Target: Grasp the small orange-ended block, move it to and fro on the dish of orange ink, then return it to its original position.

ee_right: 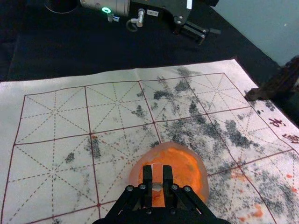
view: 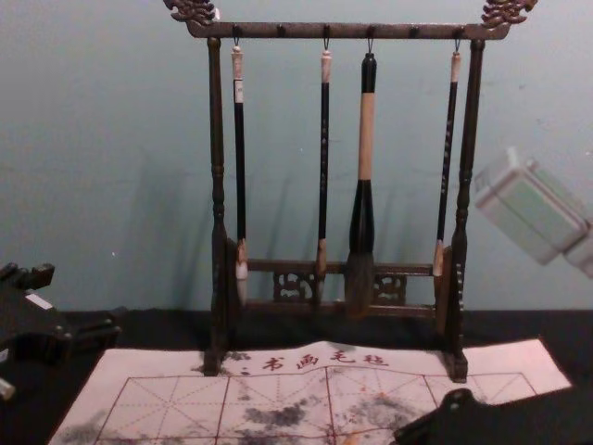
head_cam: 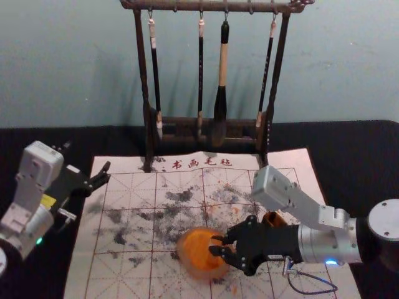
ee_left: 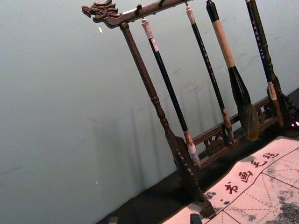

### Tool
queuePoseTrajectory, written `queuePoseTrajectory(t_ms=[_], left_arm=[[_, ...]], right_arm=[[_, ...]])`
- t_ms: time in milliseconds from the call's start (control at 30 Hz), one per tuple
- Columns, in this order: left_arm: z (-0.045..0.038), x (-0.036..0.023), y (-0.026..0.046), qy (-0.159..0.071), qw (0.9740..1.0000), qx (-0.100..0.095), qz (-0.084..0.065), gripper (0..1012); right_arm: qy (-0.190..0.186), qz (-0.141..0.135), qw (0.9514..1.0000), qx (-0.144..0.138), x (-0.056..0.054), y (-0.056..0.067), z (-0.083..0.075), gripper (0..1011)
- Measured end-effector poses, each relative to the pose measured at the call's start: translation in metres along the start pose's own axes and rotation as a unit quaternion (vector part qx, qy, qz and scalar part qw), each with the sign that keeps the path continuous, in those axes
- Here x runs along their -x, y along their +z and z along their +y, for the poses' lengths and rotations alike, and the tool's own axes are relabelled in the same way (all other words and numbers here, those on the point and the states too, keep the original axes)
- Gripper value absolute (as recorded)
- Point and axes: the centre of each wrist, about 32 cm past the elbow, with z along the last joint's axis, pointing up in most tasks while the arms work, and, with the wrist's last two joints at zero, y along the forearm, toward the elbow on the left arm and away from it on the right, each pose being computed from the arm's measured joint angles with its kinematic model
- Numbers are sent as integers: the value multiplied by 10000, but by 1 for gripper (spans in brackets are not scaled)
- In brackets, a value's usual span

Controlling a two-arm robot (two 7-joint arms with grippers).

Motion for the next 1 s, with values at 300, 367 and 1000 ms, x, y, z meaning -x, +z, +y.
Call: queuePoseTrajectory(t_ms=[300,367,1000], left_arm=[[0,0,0,0,10000,0,0,1001],[0,0,0,0,10000,0,0,1002],[0,0,0,0,10000,0,0,1001]], right_arm=[[22,-31,10000,-31,-39,29,76,90],[19,-35,10000,-29,-49,33,90,90],[-252,70,9996,60,-203,23,110,90]])
